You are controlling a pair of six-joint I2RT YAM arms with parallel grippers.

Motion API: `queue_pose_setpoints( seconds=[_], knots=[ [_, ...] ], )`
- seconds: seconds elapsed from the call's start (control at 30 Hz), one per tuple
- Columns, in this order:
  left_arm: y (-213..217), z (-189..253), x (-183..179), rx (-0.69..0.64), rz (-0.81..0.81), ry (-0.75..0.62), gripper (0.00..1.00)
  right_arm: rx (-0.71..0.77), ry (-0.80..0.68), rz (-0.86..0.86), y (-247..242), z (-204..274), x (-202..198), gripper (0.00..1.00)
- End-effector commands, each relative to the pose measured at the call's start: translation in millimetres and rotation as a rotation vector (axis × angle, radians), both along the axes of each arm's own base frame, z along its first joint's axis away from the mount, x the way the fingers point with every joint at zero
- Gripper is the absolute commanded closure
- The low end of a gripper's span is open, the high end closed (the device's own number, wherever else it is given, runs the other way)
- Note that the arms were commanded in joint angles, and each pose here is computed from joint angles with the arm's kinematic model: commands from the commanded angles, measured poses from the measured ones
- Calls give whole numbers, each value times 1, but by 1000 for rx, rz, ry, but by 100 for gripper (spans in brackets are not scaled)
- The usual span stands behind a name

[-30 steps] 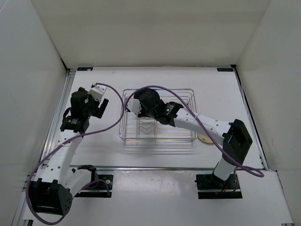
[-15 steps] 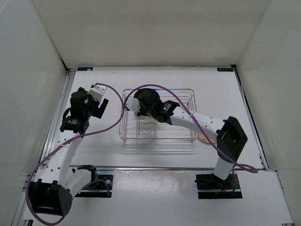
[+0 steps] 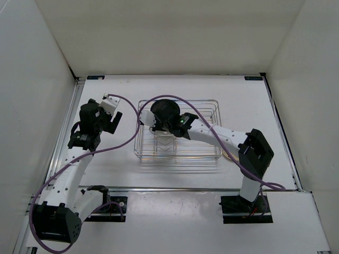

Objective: Load the plates into the dish rack

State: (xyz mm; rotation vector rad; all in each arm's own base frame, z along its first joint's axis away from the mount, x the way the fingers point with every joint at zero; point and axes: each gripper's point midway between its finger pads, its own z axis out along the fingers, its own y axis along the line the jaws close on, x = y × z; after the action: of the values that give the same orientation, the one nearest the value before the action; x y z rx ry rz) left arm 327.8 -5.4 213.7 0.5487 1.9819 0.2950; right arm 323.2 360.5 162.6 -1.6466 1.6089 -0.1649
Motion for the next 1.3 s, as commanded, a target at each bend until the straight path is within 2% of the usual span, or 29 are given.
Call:
queue_pose_setpoints(
  seconds=[0.0,0.13,0.23,0.3,0.43,0.53,0.63,0.67,0.7,0.77,0.8,0.83,0.87,0.9,0.93,0.97,1.0,1.07,1.1,1.13,1.2,1.27],
  knots=[
    [0,8,-3,-8,-8,-29,0,56,-6,-5,11,16,1,76],
    [0,8,-3,-8,-8,-29,0,49,-47,-16,7,22,6,60],
    [0,8,-3,-8,-8,-29,0,46,-79,-20,5,28,9,55],
    [0,8,-3,-8,-8,-29,0,46,-124,-24,3,38,14,48],
    [3,4,-3,-7,2,-20,0,44,-227,-52,-4,63,29,46],
    [3,1,-3,-6,2,-11,0,43,-355,-59,-12,99,42,42],
    [3,1,-3,-6,2,-11,0,45,-536,-107,-33,149,64,41],
    [3,1,-3,-6,2,-11,0,92,-609,-138,-40,179,71,40],
    [3,1,-3,-6,2,-11,0,82,-654,-173,-51,190,80,34],
    [3,1,-3,-6,2,-11,0,98,-813,-261,-90,242,102,23],
    [3,1,-3,-6,2,-11,0,85,-849,-304,-108,250,111,6],
    [3,1,-3,-6,2,-11,0,78,-878,-393,-145,263,129,0],
    [3,1,-3,-6,2,-11,0,154,-879,-471,-168,283,137,0],
    [3,1,-3,-6,2,-11,0,108,-759,-494,-187,263,145,0],
    [3,1,-3,-6,2,-11,0,131,-689,-592,-233,261,157,0],
    [3,1,-3,-6,2,-11,0,298,-614,-664,-249,276,157,0],
    [3,5,-2,-7,2,-20,0,235,-462,-714,-286,239,159,0],
    [5,3,-1,-6,11,-11,0,278,-355,-734,-304,208,153,0],
    [5,3,-1,-6,11,-11,0,271,-308,-771,-329,192,149,0],
    [5,3,-1,-6,11,-11,0,292,-295,-774,-338,189,138,0],
    [5,3,-1,-6,11,-11,0,285,-198,-820,-364,144,126,0],
    [5,-1,1,-5,11,0,0,319,-147,-833,-377,127,111,0]
  ],
)
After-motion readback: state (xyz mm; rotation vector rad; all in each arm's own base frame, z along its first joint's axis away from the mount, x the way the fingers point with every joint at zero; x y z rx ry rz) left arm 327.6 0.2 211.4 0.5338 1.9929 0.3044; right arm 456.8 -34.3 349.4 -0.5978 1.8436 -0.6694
